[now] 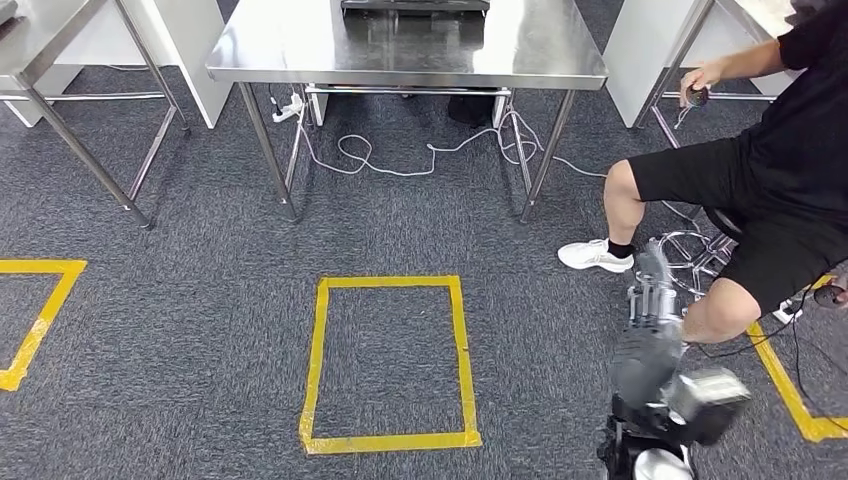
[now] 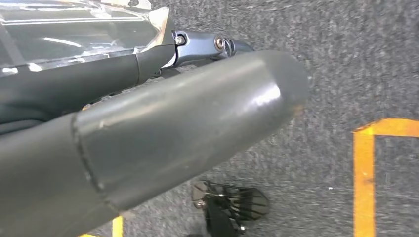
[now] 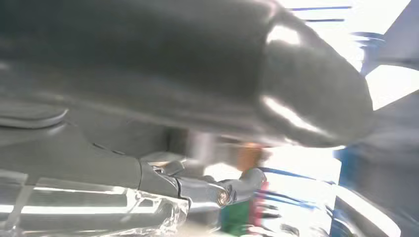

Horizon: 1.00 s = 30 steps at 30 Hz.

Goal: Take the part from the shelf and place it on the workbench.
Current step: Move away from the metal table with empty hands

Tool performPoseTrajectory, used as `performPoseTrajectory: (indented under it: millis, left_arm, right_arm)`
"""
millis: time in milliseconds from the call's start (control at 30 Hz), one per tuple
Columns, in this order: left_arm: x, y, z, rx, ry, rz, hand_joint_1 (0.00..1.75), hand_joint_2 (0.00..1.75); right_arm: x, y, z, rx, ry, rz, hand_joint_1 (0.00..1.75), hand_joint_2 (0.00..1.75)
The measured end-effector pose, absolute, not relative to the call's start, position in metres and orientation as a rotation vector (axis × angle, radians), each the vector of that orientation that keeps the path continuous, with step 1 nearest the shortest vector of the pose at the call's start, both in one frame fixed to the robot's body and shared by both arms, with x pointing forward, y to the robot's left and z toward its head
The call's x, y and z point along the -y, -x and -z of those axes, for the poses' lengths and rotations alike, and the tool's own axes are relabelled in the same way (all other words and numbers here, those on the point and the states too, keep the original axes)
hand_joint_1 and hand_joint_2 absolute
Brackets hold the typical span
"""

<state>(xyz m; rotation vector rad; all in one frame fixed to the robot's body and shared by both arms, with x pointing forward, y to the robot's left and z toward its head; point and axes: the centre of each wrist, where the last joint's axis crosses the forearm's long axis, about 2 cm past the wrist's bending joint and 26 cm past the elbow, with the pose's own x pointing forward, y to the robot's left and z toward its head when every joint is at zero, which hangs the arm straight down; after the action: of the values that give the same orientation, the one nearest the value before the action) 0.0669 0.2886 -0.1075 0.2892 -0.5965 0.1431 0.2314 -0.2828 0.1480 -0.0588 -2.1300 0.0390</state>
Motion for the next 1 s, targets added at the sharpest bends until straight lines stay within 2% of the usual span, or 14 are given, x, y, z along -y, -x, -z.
performPoseTrajectory:
  millis: [233, 367, 533, 1000]
  left_arm:
    - [-0.289, -0.067, 0.108, 0.598, -0.283, -0.142, 0.0, 0.0]
    - [-0.29, -0.066, 0.108, 0.587, -0.284, -0.124, 0.0, 0.0]
    - [-0.289, -0.061, 0.108, 0.575, -0.285, -0.104, 0.0, 0.0]
    - [-0.288, -0.065, 0.108, 0.591, -0.308, -0.067, 0.0, 0.0]
  right_arm:
    - [0.279, -0.234, -0.085, 1.667, 0.181, -0.369, 0.0, 0.0]
    - [0.295, -0.223, -0.006, 1.323, 0.293, -0.312, 0.0, 0.0]
    - [0.32, -0.165, 0.065, 0.91, 0.379, -0.21, 0.0, 0.0]
    - [0.317, -0.072, 0.106, 0.328, 0.247, -0.146, 0.0, 0.0]
